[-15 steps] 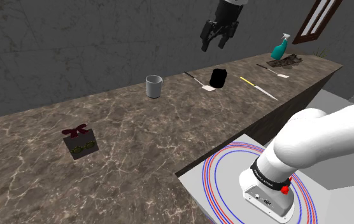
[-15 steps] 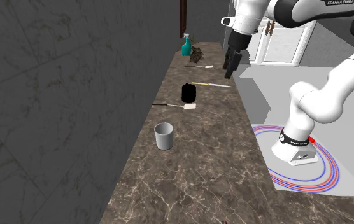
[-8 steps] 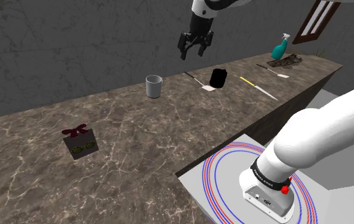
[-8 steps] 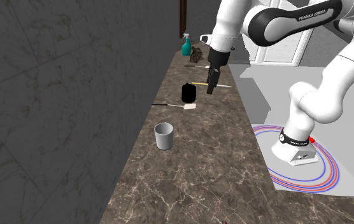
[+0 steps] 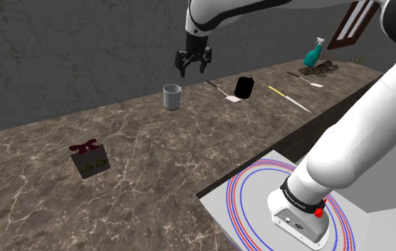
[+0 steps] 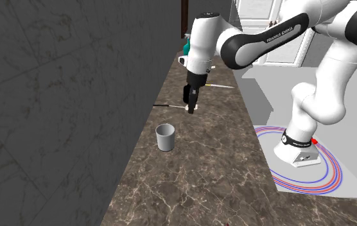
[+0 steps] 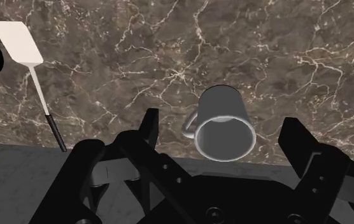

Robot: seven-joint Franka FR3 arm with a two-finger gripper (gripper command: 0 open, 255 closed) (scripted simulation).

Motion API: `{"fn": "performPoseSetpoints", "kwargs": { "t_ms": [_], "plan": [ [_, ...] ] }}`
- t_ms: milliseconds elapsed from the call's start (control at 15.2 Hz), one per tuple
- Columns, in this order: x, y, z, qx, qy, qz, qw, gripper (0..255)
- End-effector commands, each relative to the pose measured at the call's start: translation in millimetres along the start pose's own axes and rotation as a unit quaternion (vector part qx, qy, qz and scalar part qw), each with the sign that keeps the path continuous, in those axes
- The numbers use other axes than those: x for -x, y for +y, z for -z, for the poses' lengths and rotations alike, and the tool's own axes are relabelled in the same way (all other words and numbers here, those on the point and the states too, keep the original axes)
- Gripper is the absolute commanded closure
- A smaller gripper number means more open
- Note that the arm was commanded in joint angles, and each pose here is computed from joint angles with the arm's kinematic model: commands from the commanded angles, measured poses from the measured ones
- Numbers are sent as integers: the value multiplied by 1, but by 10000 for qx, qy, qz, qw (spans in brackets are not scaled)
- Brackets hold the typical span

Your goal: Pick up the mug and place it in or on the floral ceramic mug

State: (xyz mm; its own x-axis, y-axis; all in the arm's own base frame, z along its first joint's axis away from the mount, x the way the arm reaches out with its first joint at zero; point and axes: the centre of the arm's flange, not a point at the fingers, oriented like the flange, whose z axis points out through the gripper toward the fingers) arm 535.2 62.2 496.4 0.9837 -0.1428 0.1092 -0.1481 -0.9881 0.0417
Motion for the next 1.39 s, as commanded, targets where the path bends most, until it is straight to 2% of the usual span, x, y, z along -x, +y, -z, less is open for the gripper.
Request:
{"fn": "performPoseSetpoints", "kwargs": {
  "t_ms": [0,726,1320],
  "plan": [
    [-17,-12,-18,17,-68,-19,10000,0],
    [-109,-77,-119,111,-425,-111,9990,0],
    [-106,-76,-159,111,-425,-111,9990,0]
  ]
}}
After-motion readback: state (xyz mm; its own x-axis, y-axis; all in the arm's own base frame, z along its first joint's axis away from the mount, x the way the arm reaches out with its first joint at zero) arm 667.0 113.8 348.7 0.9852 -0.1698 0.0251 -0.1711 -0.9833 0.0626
